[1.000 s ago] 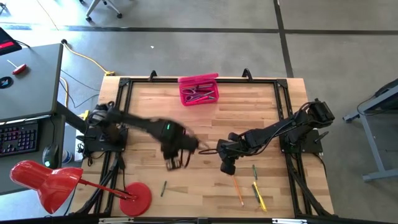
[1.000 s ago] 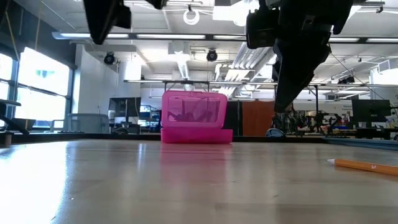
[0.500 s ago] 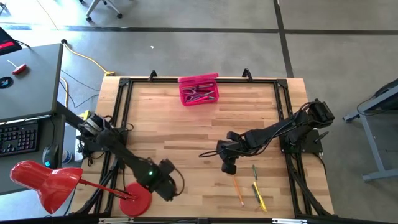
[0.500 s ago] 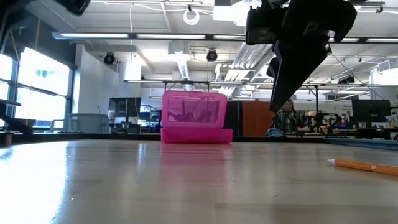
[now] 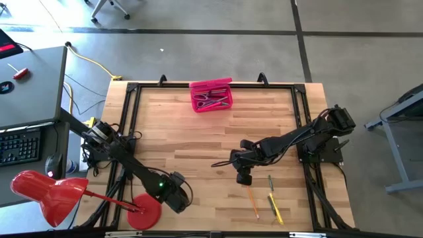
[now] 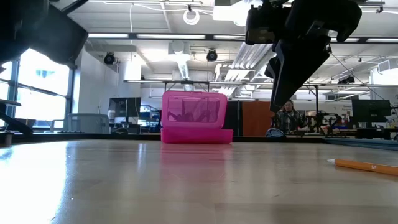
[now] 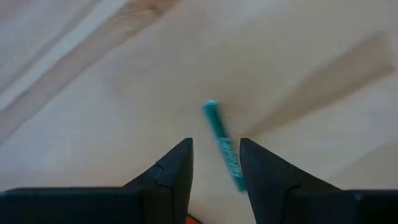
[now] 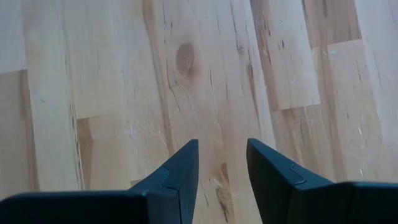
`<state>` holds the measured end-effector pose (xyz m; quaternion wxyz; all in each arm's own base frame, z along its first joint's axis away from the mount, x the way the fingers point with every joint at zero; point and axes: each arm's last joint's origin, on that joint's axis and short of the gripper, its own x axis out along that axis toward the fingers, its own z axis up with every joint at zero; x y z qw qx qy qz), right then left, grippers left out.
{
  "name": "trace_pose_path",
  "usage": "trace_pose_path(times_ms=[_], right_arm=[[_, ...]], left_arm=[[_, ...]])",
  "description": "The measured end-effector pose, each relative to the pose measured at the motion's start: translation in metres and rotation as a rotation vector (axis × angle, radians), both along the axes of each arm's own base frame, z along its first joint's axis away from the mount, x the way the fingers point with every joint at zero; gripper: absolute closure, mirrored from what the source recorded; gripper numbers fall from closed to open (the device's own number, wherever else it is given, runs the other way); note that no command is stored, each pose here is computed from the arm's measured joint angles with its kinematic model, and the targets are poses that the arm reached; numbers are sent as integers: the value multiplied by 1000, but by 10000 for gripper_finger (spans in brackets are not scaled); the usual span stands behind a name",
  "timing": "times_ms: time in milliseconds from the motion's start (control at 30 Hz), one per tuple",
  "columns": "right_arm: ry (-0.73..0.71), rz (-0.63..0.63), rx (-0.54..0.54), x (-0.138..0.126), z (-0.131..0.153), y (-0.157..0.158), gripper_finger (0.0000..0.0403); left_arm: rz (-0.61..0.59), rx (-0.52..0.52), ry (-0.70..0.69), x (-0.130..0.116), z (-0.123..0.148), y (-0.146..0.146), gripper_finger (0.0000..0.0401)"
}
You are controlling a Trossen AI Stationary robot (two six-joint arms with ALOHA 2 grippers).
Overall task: Pick & place school supplies into a supply box
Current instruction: Put the bottom left green crayon into the pink supply box
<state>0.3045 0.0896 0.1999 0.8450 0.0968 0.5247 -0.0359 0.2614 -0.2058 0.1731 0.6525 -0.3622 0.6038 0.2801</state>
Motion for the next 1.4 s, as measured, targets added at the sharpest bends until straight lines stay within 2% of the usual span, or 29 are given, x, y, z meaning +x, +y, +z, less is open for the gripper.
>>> trace_pose_path(times_ms=[100, 333, 533, 967, 1100, 1400], right_arm=[[1, 0, 4, 0, 0, 0, 289], [5, 5, 16, 0, 0, 1, 289], [4, 7, 15, 0, 0, 1, 289], [5, 11, 15, 0, 0, 1, 289], [5, 12, 14, 0, 0, 1, 289], [6, 13, 17, 0, 0, 1, 289]], left_arm=[[19, 8, 12, -3, -5, 2, 246], [20, -45, -53, -1, -16, 1, 249], [40, -32, -31, -5, -24, 4, 249], [43, -31, -28, -7, -27, 6, 252], [50, -34, -17, -6, -27, 8, 277], [57, -57, 7, 0, -27, 17, 373]])
